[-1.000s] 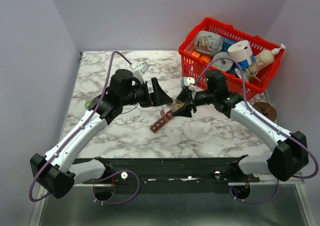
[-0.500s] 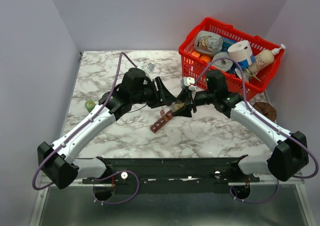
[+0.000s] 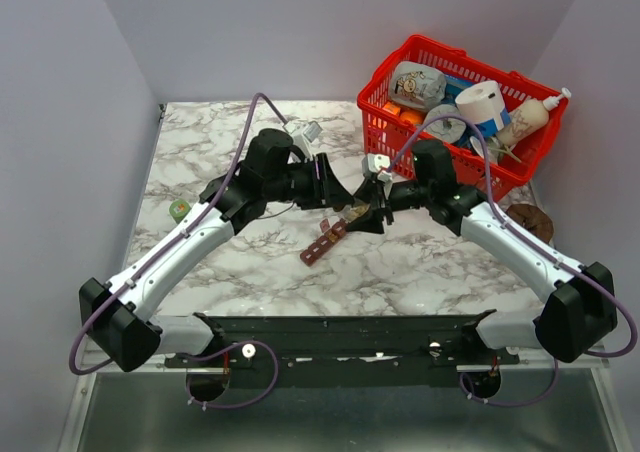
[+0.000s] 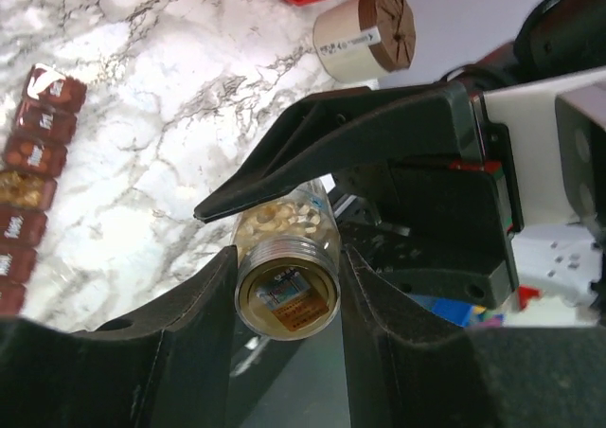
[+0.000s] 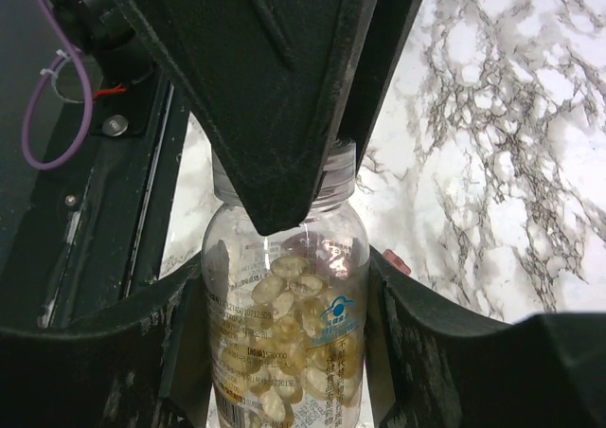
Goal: Sort the pills into containers
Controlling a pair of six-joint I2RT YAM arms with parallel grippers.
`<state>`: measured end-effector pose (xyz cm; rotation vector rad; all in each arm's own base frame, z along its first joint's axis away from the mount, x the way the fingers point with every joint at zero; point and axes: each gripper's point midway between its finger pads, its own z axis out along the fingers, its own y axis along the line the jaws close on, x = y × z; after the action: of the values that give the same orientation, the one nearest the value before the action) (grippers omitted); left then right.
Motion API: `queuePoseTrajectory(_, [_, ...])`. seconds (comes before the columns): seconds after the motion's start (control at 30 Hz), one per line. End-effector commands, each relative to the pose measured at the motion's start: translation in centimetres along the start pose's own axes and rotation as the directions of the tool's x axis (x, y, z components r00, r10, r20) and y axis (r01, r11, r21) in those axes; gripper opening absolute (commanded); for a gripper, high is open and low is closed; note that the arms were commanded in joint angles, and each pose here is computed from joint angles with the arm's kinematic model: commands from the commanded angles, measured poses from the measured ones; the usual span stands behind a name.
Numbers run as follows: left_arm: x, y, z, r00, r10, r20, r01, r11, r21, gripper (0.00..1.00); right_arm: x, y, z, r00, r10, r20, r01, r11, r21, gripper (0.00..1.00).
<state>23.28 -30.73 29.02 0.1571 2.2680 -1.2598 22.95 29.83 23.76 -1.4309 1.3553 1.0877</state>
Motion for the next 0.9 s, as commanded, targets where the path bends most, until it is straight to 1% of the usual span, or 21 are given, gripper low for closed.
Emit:
queuePoseTrajectory(0.0, [2.7,-1.1,0.5,0.926,0.347,-0.151,-0.311,0.925,0.217,0.09,-2.3,0.5,0.0,0.998,-0.023,0.063,0.026,0.999,-0.046,0.07])
queuePoseTrajectory(0.03, [2.9,-1.0,0.6,0.912,0.376,-0.165,-0.334,0.913,0.234,0.12,-2.3,0.6,0.1,0.998,-0.02,0.065,0.024,0.998,-0.052,0.07])
queuePoseTrajectory(0.07, [3.5,-0.8,0.5,0.897,0.398,-0.193,-0.346,0.903,0.255,0.17,-2.4,0.6,0.1,0.998,-0.02,0.066,0.023,0.998,-0.053,0.07])
queuePoseTrajectory(0.1, [3.5,-0.6,0.8,0.865,0.463,-0.191,-0.406,0.871,0.276,0.2,-2.4,0.6,0.1,0.998,-0.017,0.067,0.02,0.998,-0.055,0.07])
queuePoseTrajectory(0.13, [3.5,-0.3,0.8,0.849,0.489,-0.2,-0.43,0.86,0.274,0.24,-2.5,0.7,0.1,0.997,-0.018,0.07,0.022,0.998,-0.058,0.07])
queuePoseTrajectory(0.17, [4.0,0.3,0.7,0.835,0.5,-0.231,-0.44,0.858,0.266,0.32,-2.5,0.7,0.1,0.997,-0.016,0.071,0.02,0.998,-0.06,0.07])
queuePoseTrajectory(0.2, [3.4,0.6,0.8,0.818,0.529,-0.224,-0.477,0.843,0.25,0.38,-2.4,0.7,0.1,0.997,-0.015,0.07,0.019,0.998,-0.06,0.07])
queuePoseTrajectory(0.23, [2.9,1.0,0.9,0.818,0.531,-0.222,-0.491,0.845,0.213,0.45,-2.4,0.7,0.1,0.997,-0.015,0.07,0.019,0.998,-0.059,0.07])
queuePoseTrajectory(0.27, [2.4,0.9,0.9,0.821,0.533,-0.204,-0.498,0.844,0.201,0.6,-2.5,0.6,0.1,0.997,-0.017,0.07,0.021,0.998,-0.057,0.07])
queuePoseTrajectory(0.3, [1.8,0.7,0.6,0.831,0.527,-0.178,-0.498,0.848,0.184,0.69,-2.5,0.6,0.1,0.997,-0.019,0.07,0.023,0.998,-0.055,0.07])
queuePoseTrajectory(0.33, [0.9,0.7,0.5,0.859,0.49,-0.151,-0.47,0.87,0.147,0.77,-2.4,0.6,0.1,0.998,-0.018,0.068,0.022,0.998,-0.054,0.07])
queuePoseTrajectory(0.37, [-0.1,0.0,0.5,0.866,0.492,-0.093,-0.477,0.867,0.145,0.98,-2.4,0.6,0.1,0.997,-0.021,0.069,0.024,0.998,-0.052,0.07])
queuePoseTrajectory(0.4, [-0.7,-0.7,-0.1,0.87,0.491,-0.049,-0.479,0.865,0.148,0.99,-2.4,0.5,0.1,0.998,-0.018,0.068,0.021,0.998,-0.053,0.07])
queuePoseTrajectory(0.43, [-0.8,-0.9,-0.3,0.889,0.457,-0.032,-0.448,0.882,0.142,0.99,-2.3,0.5,0.1,0.998,-0.018,0.067,0.021,0.998,-0.052,0.07])
queuePoseTrajectory(0.5, [-2.0,-1.9,-1.2,0.892,0.449,0.042,-0.451,0.883,0.129,0.99,-2.3,0.5,0.1,0.998,-0.018,0.066,0.021,0.999,-0.049,0.07])
queuePoseTrajectory(0.53, [-2.0,-2.0,-1.4,0.901,0.43,0.05,-0.433,0.892,0.127,0.99,-2.2,0.5,0.1,0.998,-0.015,0.065,0.019,0.999,-0.051,0.07])
queuePoseTrajectory(0.6, [-2.3,-2.5,-2.0,0.903,0.424,0.072,-0.43,0.894,0.125,0.99,-2.3,0.4,0.1,0.998,-0.017,0.065,0.02,0.999,-0.049,0.07])
queuePoseTrajectory(0.67, [-2.2,-2.4,-2.3,0.909,0.412,0.067,-0.417,0.902,0.11,0.98,-2.2,0.5,0.2,0.998,-0.014,0.064,0.018,0.999,-0.051,0.07])
queuePoseTrajectory(0.73, [-2.2,-2.0,-2.4,0.913,0.405,0.059,-0.408,0.909,0.086,0.96,-2.1,0.3,0.1,0.998,-0.011,0.061,0.014,0.999,-0.046,0.07])
queuePoseTrajectory(0.77, [-1.7,-1.6,-2.4,0.918,0.396,0.037,-0.398,0.914,0.078,0.93,-2.2,0.3,0.2,0.998,-0.013,0.062,0.016,0.999,-0.047,0.07])
queuePoseTrajectory(0.87, [-1.1,-1.0,-2.3,0.925,0.381,-0.005,-0.379,0.923,0.067,0.91,-2.1,0.3,0.2,0.998,-0.011,0.061,0.014,0.999,-0.046,0.07])
